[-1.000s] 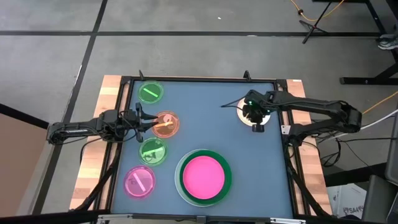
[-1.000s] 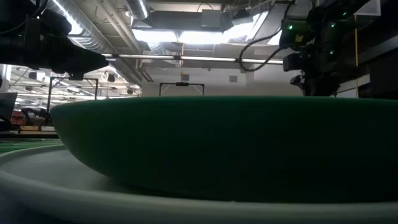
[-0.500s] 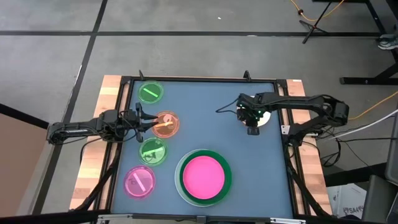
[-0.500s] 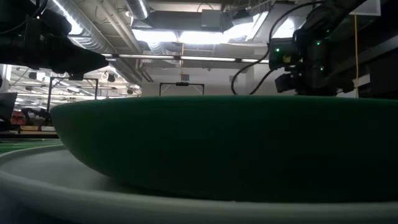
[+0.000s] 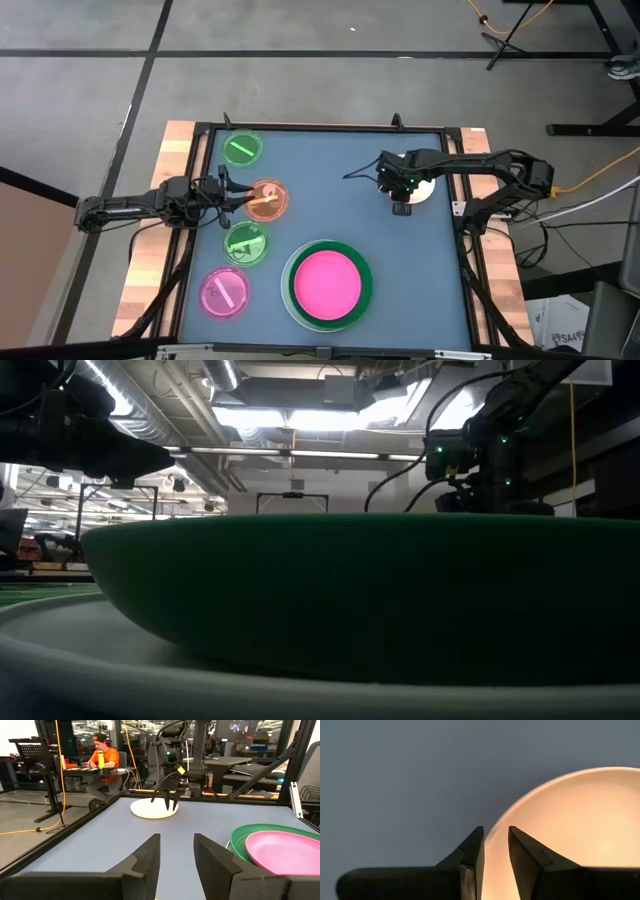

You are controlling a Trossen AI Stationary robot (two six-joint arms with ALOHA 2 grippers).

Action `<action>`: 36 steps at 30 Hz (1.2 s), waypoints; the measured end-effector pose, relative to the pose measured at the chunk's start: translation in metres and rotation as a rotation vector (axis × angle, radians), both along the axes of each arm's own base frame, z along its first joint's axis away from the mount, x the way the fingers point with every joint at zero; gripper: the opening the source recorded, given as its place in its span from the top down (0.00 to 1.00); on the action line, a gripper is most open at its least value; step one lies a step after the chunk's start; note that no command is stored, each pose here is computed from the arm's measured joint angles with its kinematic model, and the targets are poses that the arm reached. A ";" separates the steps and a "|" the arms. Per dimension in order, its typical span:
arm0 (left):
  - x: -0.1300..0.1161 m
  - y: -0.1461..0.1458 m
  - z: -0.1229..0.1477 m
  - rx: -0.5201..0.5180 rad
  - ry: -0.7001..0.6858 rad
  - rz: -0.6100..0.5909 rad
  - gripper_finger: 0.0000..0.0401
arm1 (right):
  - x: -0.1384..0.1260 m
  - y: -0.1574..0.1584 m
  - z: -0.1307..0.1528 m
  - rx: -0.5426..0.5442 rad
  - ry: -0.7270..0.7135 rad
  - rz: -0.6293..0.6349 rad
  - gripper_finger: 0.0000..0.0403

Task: Stack plastic plates
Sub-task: Stack the white plate on the pink plate

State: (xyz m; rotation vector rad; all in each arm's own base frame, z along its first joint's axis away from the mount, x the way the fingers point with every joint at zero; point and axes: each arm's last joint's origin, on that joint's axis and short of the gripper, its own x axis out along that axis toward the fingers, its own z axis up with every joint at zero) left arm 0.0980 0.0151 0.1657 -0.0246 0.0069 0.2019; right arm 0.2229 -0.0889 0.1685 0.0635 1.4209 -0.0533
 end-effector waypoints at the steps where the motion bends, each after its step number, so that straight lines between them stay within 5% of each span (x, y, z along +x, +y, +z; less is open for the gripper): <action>1: 0.000 0.000 0.000 0.000 0.000 0.000 0.72 | 0.000 0.000 0.000 0.003 0.000 0.001 0.81; 31: 0.000 0.000 0.000 0.001 0.000 0.000 0.72 | 0.008 -0.004 -0.025 0.007 0.092 -0.014 0.81; 36: 0.000 0.000 0.000 0.001 0.000 0.000 0.72 | 0.008 -0.004 -0.025 0.005 0.093 -0.014 0.87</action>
